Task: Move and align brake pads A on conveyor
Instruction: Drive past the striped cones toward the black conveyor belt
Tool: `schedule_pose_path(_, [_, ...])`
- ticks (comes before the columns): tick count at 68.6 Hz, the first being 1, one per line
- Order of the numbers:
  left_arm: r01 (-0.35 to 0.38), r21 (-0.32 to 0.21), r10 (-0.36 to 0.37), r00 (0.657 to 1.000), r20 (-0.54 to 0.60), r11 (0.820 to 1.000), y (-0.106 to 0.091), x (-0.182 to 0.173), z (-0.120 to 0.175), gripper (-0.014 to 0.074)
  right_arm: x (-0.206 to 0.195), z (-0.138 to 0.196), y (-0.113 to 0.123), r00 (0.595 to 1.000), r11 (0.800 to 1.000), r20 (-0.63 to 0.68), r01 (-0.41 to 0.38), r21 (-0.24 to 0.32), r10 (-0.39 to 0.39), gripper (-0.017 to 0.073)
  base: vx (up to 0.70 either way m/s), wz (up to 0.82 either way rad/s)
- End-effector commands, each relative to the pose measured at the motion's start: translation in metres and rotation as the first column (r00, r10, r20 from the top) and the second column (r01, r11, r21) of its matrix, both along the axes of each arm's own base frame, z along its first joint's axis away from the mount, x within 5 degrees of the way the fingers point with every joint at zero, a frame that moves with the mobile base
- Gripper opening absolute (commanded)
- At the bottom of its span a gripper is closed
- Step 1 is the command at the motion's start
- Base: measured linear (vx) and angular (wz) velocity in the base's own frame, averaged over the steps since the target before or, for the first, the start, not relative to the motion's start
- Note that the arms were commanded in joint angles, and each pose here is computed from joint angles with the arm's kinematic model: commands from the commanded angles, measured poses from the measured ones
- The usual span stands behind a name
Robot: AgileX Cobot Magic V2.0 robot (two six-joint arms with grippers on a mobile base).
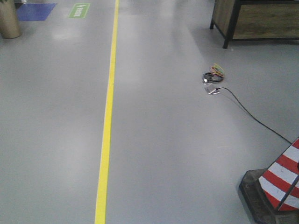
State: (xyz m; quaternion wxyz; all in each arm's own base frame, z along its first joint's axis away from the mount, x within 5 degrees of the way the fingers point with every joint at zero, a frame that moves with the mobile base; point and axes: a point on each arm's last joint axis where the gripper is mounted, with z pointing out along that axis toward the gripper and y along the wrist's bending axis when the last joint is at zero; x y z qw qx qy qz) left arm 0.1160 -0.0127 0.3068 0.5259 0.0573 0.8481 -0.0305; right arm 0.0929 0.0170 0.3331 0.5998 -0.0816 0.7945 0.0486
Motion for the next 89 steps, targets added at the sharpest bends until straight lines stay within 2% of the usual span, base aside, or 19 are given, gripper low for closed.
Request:
schedule_pose_path(1, [-0.001, -0.025, 0.004, 0.993, 0.119, 1.000, -0.0009, 0.0038, 0.0185, -0.0006, 0.0016, 0.0187, -0.0009, 0.992, 1.000, 0.123, 0.010, 0.012, -0.011, -0.0007, 0.40, -0.24])
schedule_pose_path(22, [-0.001, -0.025, 0.004, 0.993, 0.119, 1.000, -0.0009, 0.0038, 0.0185, -0.0006, 0.0016, 0.0187, -0.0009, 0.992, 1.000, 0.123, 0.010, 0.012, -0.011, -0.0007, 0.33, -0.53])
schedule_pose_path(89, [-0.001, -0.025, 0.004, 0.993, 0.119, 1.000, -0.0009, 0.0038, 0.0185, -0.0006, 0.0016, 0.0189, -0.0009, 0.992, 1.000, 0.125, 0.010, 0.013, -0.011, -0.0007, 0.22, -0.92])
